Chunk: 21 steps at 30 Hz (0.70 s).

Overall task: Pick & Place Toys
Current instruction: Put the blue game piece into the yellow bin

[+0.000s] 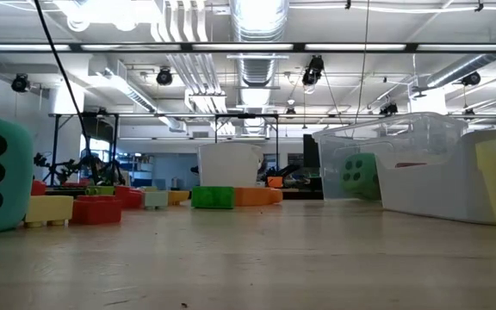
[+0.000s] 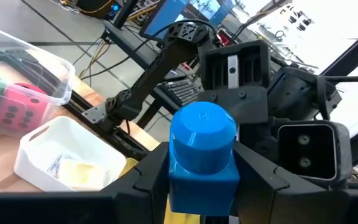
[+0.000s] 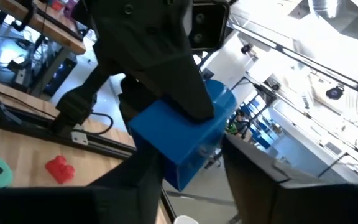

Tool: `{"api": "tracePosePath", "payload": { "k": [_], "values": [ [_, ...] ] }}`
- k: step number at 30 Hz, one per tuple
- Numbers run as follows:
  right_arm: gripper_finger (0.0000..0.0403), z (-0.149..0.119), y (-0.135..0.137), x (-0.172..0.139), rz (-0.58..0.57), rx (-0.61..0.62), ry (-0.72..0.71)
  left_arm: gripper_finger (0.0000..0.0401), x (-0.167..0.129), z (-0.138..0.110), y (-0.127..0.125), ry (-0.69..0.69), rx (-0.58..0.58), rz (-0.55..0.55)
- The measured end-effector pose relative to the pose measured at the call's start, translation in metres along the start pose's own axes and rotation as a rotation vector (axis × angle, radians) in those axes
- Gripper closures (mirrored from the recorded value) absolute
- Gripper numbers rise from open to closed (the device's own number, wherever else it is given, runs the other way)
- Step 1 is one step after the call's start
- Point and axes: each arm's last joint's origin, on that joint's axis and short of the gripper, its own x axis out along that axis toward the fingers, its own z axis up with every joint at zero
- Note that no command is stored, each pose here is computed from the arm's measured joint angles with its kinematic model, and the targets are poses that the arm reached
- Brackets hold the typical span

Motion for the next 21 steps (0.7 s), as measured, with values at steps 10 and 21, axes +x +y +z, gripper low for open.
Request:
{"api": "tracePosePath", "payload": {
  "k": [10,21],
  "values": [
    [0.0364,0.0008,-0.0011,-0.0002,-0.008,0.010,-0.002,0.0267,0.0010,-0.0015,0.0000,-0.005,-0.009,-0.011],
    [0.0395,0.0011,-0.0018,0.0010,0.005,0.026,-0.019,0.0156,0.0035,-0.0092,0.0031,0.038,0.028,-0.014]
  ]
}}
